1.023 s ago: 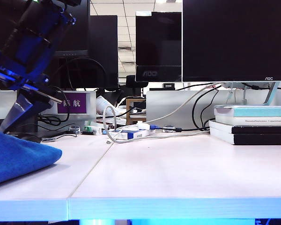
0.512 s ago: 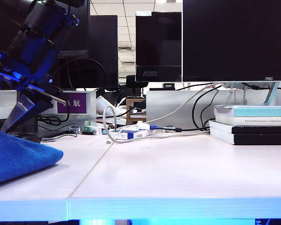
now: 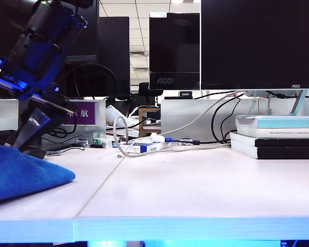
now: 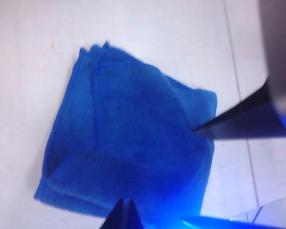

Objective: Wipe the table from right to left using the rag.

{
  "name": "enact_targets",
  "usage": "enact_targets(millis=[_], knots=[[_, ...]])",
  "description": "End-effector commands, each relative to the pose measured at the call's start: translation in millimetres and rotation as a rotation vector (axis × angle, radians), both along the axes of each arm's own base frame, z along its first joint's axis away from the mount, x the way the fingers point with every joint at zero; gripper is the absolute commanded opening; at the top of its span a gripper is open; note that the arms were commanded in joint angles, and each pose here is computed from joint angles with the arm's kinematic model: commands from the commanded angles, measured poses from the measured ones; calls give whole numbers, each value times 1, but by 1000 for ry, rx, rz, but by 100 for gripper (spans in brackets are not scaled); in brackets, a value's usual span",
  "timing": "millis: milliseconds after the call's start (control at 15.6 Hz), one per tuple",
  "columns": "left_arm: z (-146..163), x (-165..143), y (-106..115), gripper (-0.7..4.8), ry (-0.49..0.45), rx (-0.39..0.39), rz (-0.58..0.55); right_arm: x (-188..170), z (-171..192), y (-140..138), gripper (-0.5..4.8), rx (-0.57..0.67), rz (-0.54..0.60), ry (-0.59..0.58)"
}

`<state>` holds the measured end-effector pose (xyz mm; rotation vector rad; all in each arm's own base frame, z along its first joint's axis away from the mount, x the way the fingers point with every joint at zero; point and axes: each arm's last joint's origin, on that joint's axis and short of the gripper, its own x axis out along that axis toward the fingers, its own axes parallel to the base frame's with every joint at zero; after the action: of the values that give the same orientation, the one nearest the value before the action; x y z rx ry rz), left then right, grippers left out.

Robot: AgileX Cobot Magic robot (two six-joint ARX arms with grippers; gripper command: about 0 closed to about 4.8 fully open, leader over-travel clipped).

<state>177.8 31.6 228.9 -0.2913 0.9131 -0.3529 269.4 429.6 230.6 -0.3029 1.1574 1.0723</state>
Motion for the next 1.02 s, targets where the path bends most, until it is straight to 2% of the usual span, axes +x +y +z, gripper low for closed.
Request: enact_targets(millis=[64, 128, 256, 512, 703, 767, 831, 895, 1023], knots=[[-1, 4, 1, -5, -15, -1, -10, -1, 8, -1, 189, 18, 7, -9], [-2, 6, 1, -5, -15, -2, -10, -2, 8, -1, 192, 16, 6, -7], [-6, 10, 3, -6, -6, -7, -12, -2, 8, -2, 318, 10, 6, -4], [-14, 20, 4, -5, -13, -25, -49, -1, 10, -5, 339, 4, 2, 0], [-21, 27, 4, -5, -7, -91, -90, 1, 15, -7, 339, 15, -5, -7], [-25, 30, 5, -5, 4, -112, -99, 2, 16, -8, 348, 18, -6, -9], [-30, 33, 5, -6, 21, -117, -100, 1, 17, -8, 395, 21, -6, -11], [-34, 35, 6, -6, 32, -119, -103, 1, 17, -8, 412, 22, -4, -9], [-41, 39, 7, -6, 54, -117, -117, 1, 17, -8, 412, 23, -3, -7]])
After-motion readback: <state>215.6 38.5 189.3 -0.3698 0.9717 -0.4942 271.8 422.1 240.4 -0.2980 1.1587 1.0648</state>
